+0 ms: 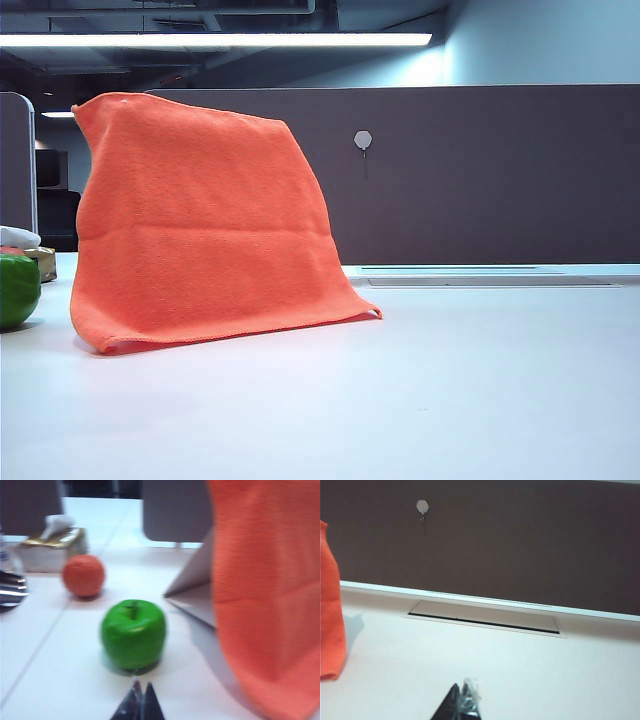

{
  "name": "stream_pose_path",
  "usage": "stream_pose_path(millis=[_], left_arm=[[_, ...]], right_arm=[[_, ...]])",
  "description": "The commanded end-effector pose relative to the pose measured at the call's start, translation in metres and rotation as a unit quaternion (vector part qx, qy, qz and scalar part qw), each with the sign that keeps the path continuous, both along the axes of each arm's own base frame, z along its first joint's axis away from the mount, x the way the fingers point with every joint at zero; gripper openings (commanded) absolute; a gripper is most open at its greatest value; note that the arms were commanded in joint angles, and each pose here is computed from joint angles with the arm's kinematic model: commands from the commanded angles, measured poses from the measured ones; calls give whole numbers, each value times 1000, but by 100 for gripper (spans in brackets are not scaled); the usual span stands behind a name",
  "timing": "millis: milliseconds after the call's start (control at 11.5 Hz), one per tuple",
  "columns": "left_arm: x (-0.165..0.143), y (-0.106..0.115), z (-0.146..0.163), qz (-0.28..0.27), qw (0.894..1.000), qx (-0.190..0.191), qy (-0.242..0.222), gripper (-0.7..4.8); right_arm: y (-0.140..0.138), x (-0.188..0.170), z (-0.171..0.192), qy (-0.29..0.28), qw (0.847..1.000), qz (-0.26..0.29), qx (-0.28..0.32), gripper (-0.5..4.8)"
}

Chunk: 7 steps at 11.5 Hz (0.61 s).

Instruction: Pick up the cloth from the table and use it to cover the mirror.

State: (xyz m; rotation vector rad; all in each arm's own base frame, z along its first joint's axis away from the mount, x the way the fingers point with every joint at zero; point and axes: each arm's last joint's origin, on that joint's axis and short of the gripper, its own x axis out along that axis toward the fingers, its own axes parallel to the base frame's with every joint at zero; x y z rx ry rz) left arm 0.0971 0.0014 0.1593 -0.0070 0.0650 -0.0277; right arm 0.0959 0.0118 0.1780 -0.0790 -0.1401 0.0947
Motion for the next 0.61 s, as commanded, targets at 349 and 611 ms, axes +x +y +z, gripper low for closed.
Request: stream_pose_path(millis=[349, 611], left_arm=[[0, -3, 7, -51, 998, 1, -34, -7], [0, -3, 7, -52, 998, 1, -34, -7]], right_arm=[[-8, 0, 1, -9, 999, -10, -52, -5], [-12, 0, 1, -8, 999, -17, -37, -6]])
